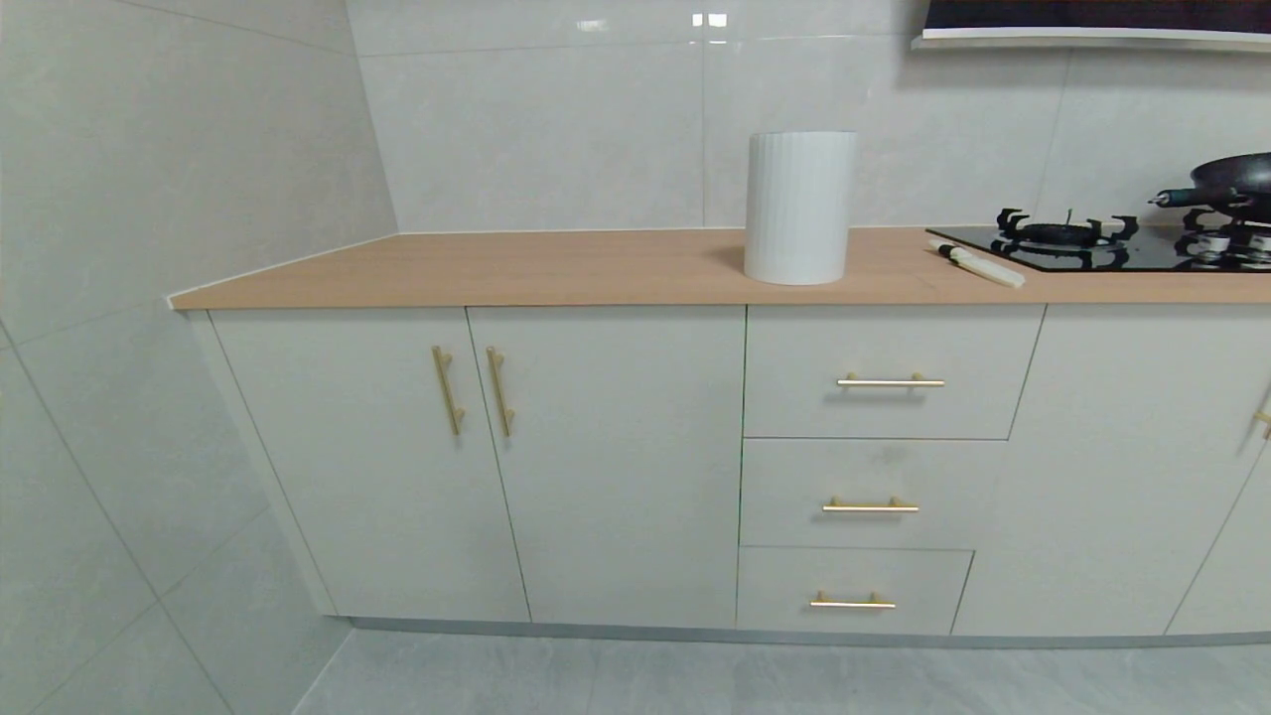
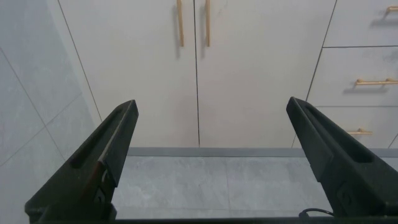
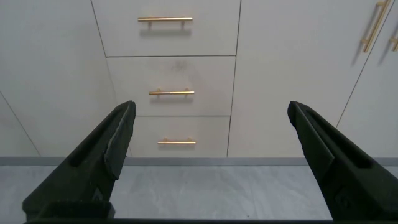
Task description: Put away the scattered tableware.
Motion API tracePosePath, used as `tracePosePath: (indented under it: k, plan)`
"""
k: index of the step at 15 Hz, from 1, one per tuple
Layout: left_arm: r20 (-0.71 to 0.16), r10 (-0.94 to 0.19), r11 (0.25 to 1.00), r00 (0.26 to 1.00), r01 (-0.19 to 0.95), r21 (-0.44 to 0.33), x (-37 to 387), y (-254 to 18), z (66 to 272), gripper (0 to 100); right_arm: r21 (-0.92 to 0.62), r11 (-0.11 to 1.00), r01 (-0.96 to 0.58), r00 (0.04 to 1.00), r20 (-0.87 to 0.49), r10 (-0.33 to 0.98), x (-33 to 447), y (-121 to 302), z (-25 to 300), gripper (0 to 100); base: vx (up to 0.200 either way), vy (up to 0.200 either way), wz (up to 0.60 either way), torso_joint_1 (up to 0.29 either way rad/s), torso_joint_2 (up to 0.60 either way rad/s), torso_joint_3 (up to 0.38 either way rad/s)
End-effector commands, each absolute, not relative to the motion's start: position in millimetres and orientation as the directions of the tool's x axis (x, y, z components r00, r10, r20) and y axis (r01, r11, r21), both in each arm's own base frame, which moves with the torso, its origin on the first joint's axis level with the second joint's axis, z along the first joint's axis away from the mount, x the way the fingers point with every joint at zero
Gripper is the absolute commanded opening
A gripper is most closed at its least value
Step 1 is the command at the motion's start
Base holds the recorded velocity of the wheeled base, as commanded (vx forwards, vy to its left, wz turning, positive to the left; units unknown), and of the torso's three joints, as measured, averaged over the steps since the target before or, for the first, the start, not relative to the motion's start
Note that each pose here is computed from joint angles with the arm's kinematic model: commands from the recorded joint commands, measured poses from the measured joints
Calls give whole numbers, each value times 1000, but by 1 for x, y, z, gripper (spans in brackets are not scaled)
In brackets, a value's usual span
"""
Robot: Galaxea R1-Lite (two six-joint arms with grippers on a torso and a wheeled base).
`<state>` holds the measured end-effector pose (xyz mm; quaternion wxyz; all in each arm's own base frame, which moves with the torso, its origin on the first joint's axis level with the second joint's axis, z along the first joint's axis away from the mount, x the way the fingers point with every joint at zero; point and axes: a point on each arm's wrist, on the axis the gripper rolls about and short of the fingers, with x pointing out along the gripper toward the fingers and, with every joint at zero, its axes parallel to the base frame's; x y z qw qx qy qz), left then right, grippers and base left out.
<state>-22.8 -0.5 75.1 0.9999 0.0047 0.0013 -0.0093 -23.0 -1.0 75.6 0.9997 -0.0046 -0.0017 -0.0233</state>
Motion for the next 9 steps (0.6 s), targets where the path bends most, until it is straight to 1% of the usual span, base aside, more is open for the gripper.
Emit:
tracePosePath:
  k: [1,4,9]
  plan:
    - [-3,-18,1000,1000,18,14,-23,-1,75,100,-9,999,46,999,-2,-46,-23,-1,76,100,0,0,0,0,0,0]
    - [-3,-18,1000,1000,18,12,-23,-1,75,100,-9,999,41,999,0,-41,-23,-1,75,100,0,0,0,0,0,0]
    - [-3,-18,1000,1000,18,11,-23,-1,75,100,-9,999,41,999,-2,-41,-23,-1,76,100,200,0,0,1,3,3]
